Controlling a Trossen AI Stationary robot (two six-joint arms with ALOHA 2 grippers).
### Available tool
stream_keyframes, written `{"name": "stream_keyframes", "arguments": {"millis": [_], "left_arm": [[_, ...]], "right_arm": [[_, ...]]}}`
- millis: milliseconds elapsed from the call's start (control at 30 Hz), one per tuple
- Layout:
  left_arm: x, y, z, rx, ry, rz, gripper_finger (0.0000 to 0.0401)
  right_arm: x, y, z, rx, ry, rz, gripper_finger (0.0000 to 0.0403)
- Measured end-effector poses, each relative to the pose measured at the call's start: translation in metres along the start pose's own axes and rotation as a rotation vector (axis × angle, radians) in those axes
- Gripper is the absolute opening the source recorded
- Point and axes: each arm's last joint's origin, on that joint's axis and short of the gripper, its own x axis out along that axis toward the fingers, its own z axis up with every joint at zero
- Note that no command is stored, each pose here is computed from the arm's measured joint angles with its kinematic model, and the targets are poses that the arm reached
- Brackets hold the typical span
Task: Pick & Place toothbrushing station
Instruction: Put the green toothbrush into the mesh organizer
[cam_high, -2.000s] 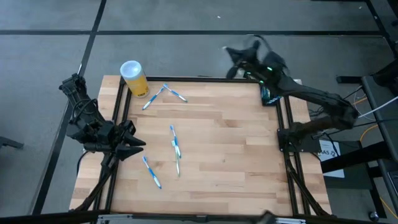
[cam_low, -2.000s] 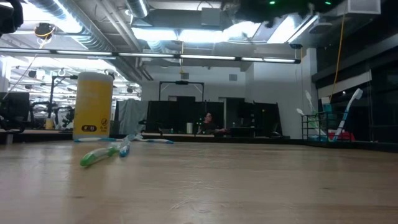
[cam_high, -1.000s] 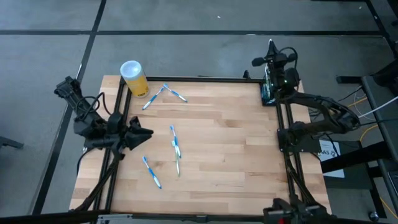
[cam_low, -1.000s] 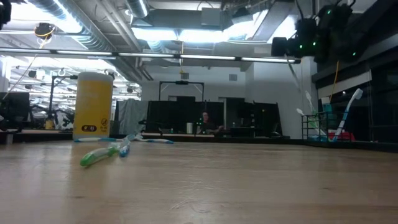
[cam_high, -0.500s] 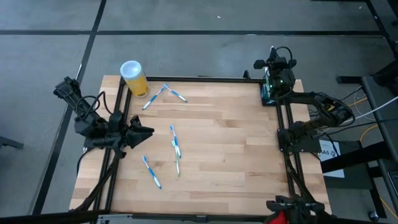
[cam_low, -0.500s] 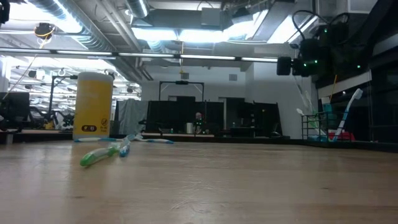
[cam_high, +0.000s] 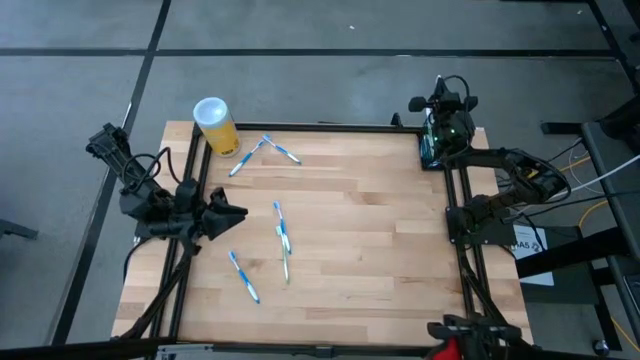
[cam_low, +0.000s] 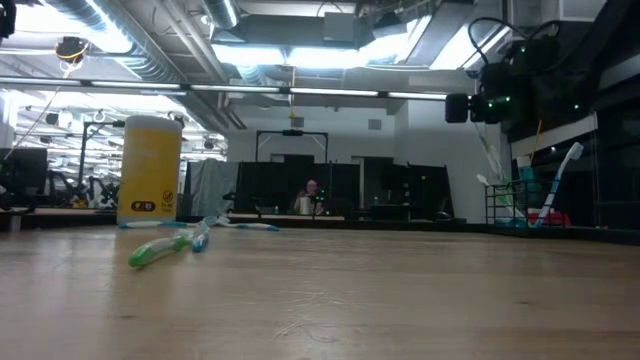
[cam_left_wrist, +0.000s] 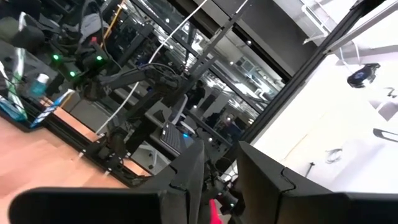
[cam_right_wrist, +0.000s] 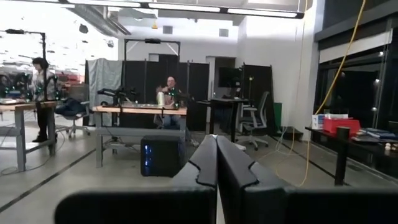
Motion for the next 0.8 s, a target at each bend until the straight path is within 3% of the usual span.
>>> {"name": "stream_keyframes", "arguments": {"millis": [100,500,800], "left_arm": [[0.000,0.000,0.000,-0.007,0.003,-0.006,0.0090],[0.000,-0.003,-0.005,-0.020,0.026,-0.023,0.0090],[-0.002,-0.006,-0.007,-0.024,0.057,-0.066,0.0090]], "right_arm": [[0.003,0.003,0.001,-0.016,0.026,0.002,0.0000],[-0.013,0.028,0.029,-0.053,0.036,-0.173,0.0000],[-0.008,0.027,0.014,-0.057,0.086,-0.246,0.0000]]}}
